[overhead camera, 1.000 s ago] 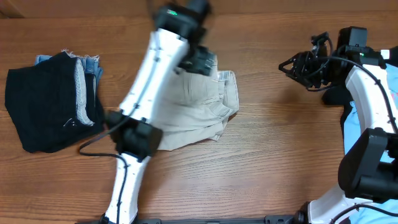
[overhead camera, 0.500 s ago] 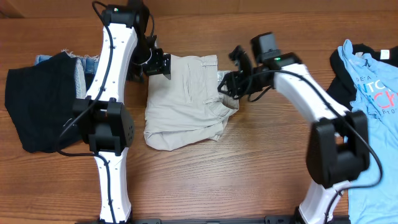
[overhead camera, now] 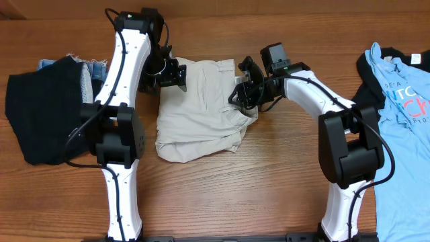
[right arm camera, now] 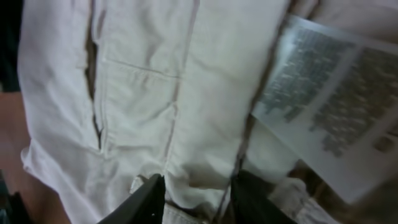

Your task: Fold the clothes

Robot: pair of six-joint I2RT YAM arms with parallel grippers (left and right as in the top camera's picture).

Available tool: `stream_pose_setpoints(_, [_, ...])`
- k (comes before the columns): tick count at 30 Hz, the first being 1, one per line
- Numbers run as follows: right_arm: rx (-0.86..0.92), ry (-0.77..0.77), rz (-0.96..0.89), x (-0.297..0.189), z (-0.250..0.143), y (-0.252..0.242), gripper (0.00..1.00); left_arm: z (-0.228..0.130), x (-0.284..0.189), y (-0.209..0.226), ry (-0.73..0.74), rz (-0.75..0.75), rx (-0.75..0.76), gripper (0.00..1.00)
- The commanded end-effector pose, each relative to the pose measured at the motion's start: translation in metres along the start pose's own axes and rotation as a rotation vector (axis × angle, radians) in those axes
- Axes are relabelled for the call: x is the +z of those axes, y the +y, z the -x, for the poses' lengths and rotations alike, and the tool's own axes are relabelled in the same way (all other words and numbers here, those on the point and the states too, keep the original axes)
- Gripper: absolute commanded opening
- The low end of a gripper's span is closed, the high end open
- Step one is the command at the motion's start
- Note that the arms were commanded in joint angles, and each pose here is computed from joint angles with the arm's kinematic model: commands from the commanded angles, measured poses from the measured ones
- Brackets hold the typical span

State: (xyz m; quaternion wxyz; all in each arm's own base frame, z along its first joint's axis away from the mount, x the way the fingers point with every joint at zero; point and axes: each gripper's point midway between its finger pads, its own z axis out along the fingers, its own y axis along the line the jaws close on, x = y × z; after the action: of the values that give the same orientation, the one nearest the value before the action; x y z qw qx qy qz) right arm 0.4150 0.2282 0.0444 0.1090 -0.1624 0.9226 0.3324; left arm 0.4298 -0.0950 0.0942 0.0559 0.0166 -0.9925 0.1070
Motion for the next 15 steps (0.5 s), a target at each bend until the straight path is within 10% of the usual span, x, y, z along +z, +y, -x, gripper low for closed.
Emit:
stream_pose_setpoints(1, [-0.032,0.002,0.057,0.003,0.001,0.020,0.28,-0.002,-0.004,-0.002,-0.005,-0.013,0.022,0.91])
stream_pose_setpoints(8, [-0.022,0.037,0.151,0.003,-0.008,0.039,0.04,-0.002,-0.004,-0.001,-0.007,-0.009,0.023,0.90])
stream_pose_setpoints(15, [-0.031,0.058,0.072,-0.041,-0.019,0.048,0.04,0.000,-0.004,0.001,-0.012,0.001,0.023,0.91])
